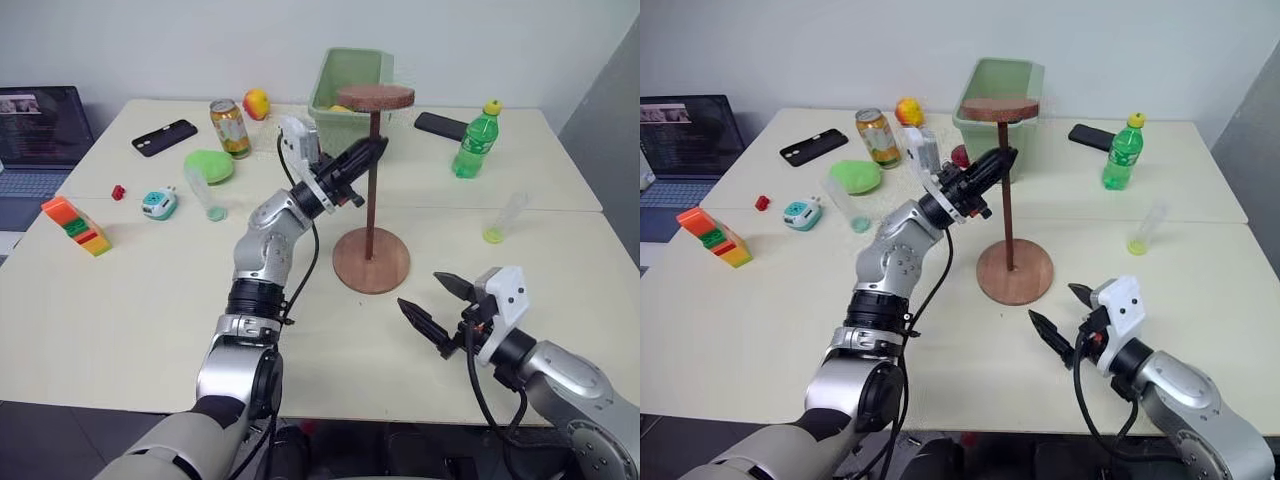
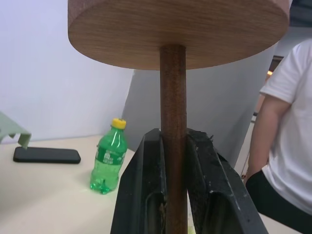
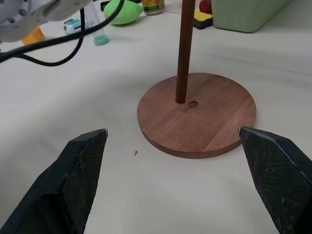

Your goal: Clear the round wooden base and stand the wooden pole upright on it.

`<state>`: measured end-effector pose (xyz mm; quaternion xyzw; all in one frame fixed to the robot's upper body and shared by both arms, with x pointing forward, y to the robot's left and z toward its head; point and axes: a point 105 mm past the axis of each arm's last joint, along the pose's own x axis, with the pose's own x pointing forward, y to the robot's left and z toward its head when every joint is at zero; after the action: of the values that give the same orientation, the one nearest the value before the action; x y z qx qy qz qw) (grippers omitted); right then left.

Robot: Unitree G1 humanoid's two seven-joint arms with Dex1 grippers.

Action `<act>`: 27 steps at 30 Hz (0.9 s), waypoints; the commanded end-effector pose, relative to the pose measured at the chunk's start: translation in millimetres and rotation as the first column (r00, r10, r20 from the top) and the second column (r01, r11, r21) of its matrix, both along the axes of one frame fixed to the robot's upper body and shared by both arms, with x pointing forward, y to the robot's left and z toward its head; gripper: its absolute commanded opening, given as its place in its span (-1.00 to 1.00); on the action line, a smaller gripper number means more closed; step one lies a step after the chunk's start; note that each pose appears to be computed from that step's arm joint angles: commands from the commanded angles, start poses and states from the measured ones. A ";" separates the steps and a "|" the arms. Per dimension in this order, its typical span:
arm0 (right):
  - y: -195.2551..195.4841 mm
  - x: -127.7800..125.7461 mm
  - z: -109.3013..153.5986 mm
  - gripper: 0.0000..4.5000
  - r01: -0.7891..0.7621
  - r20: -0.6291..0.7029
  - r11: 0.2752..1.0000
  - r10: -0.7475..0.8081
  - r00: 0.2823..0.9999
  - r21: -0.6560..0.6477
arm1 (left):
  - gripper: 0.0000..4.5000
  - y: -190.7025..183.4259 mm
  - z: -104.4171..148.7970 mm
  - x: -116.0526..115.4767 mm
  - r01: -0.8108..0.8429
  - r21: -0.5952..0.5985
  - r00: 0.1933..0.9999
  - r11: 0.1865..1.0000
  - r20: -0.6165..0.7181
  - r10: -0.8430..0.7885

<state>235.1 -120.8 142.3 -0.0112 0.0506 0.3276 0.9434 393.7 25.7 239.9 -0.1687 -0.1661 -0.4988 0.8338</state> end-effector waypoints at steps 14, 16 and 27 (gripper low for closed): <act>18.0 -10.7 24.6 1.00 -0.080 0.118 0.997 0.077 0.990 0.023 | -0.89 -7.9 1.2 8.4 -0.078 0.023 0.988 0.997 0.133 0.075; 18.9 -11.1 25.7 1.00 -0.084 0.127 0.996 0.082 0.988 0.015 | -0.89 -10.4 -2.9 6.6 -0.075 0.036 0.987 0.997 0.144 0.070; 20.3 -9.3 26.9 1.00 -0.078 0.148 0.997 0.074 0.986 0.022 | -0.89 -6.8 -27.4 -16.3 -0.005 0.147 0.983 0.989 0.184 -0.023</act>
<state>230.2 -104.0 158.1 -0.0188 0.0036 0.3564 0.9341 378.9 15.8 226.8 -0.0791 -0.2314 -0.5194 0.8188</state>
